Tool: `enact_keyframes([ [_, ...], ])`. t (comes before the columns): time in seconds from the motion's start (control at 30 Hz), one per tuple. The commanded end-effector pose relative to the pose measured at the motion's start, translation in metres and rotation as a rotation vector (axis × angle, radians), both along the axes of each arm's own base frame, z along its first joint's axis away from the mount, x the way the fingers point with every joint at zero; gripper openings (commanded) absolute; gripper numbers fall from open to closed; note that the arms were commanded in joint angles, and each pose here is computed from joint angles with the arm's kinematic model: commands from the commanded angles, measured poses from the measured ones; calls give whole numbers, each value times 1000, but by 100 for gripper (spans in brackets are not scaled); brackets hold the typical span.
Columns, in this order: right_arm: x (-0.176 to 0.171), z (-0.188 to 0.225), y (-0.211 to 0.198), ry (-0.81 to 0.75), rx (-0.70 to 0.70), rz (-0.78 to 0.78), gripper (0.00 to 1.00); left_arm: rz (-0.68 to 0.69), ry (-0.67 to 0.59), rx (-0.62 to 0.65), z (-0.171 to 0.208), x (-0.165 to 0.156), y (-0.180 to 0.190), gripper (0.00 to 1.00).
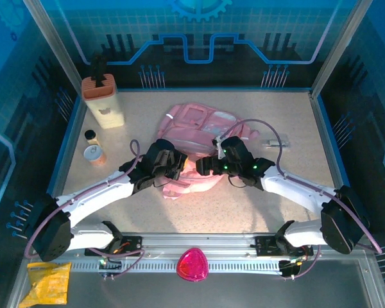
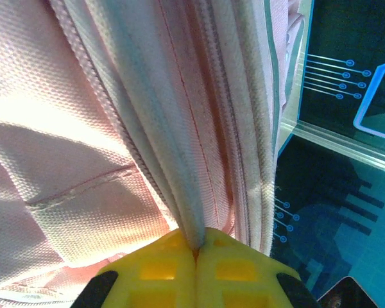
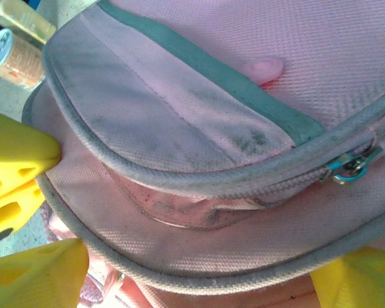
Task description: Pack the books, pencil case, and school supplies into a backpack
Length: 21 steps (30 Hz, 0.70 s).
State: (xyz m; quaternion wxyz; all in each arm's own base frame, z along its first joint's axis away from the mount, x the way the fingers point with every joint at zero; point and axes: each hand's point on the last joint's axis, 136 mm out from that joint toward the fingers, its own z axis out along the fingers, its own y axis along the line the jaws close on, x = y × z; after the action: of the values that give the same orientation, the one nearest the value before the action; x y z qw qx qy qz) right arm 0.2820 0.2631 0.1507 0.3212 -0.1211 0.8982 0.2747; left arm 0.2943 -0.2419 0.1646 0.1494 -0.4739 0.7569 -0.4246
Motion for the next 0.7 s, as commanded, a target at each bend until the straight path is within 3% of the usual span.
enact_keyframes([
  [0.0,17,65,13,-168,78,56,89,-35,-56,-99,27,-3,-18,0],
  [0.2,-20,26,-13,-3,-41,-69,88,7,-56,-89,27,2,-13,0],
  [0.33,-48,4,-4,42,-99,-54,75,21,-67,-83,27,3,-10,0],
  [0.5,-51,-8,10,101,-91,-54,52,12,-72,-81,29,4,-12,0],
  [0.67,-38,3,16,79,-110,-102,44,18,-67,-71,26,4,-10,0],
])
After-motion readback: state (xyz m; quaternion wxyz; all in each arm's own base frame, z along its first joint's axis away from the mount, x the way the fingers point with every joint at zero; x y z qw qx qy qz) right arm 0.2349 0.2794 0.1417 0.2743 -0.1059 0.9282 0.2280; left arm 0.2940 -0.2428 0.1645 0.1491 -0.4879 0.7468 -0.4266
